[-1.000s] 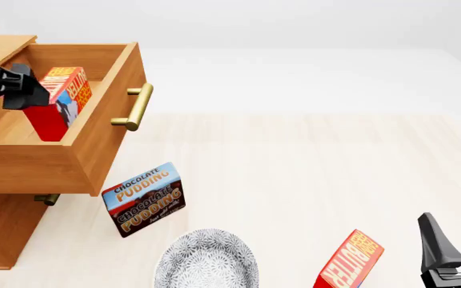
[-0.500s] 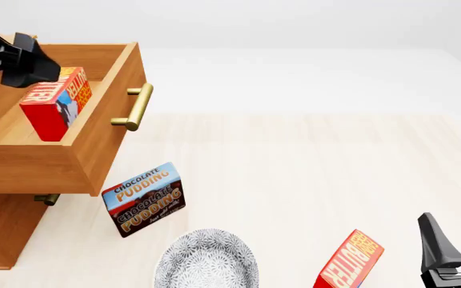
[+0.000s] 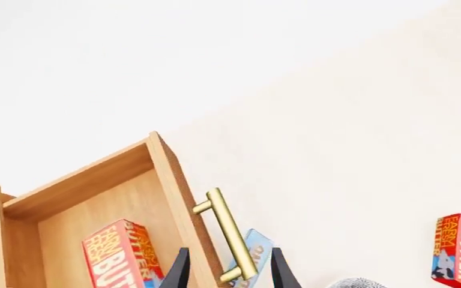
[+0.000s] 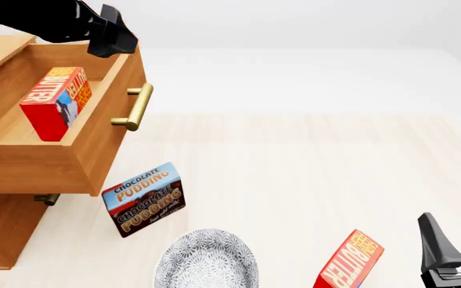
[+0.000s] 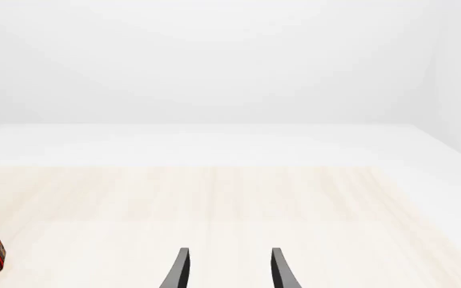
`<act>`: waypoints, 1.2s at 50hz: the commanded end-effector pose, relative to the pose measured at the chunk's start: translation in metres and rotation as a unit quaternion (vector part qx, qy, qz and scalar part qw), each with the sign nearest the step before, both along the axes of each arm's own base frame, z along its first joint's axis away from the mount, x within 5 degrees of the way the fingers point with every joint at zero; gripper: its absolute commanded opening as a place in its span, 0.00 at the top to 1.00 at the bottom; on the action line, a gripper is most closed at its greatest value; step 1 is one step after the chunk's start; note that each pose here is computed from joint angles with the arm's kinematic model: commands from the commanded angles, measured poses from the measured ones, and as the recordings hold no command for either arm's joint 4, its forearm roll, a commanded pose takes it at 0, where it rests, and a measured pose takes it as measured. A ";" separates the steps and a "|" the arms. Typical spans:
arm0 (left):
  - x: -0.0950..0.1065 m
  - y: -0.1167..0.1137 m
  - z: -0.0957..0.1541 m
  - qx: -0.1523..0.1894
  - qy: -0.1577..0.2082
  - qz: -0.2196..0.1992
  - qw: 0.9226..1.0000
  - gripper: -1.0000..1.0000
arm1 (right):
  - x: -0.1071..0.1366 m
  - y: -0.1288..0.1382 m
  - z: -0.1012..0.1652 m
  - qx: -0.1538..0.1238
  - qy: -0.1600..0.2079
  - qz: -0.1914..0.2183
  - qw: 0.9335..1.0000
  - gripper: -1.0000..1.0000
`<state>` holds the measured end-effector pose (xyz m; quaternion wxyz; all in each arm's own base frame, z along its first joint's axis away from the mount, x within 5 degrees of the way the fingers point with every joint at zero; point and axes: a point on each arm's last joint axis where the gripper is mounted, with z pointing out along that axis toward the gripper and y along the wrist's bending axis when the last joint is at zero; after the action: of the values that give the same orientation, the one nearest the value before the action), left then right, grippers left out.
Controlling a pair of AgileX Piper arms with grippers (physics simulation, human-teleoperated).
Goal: Put the butter at the front in the top drawer of the cabinet and close it.
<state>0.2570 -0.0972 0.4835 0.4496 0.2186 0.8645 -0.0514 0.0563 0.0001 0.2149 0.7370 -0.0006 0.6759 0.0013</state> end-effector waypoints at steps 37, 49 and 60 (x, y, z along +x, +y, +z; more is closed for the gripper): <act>0.067 -0.116 -0.068 -0.048 0.037 -0.065 0.996 0.00 | 0.000 0.000 0.000 0.000 0.000 0.000 1.000 0.00; 0.080 -0.122 -0.094 -0.066 0.049 -0.046 0.996 0.00 | 0.000 0.000 0.000 0.000 0.000 0.000 1.000 0.00; 0.088 -0.123 -0.116 -0.075 0.063 -0.029 0.995 0.00 | 0.000 0.000 0.000 0.000 0.000 0.000 1.000 0.00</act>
<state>0.3393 -0.2179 0.3862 0.4152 0.2212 0.8715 -0.1386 0.0563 0.0001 0.2149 0.7370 -0.0006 0.6759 0.0013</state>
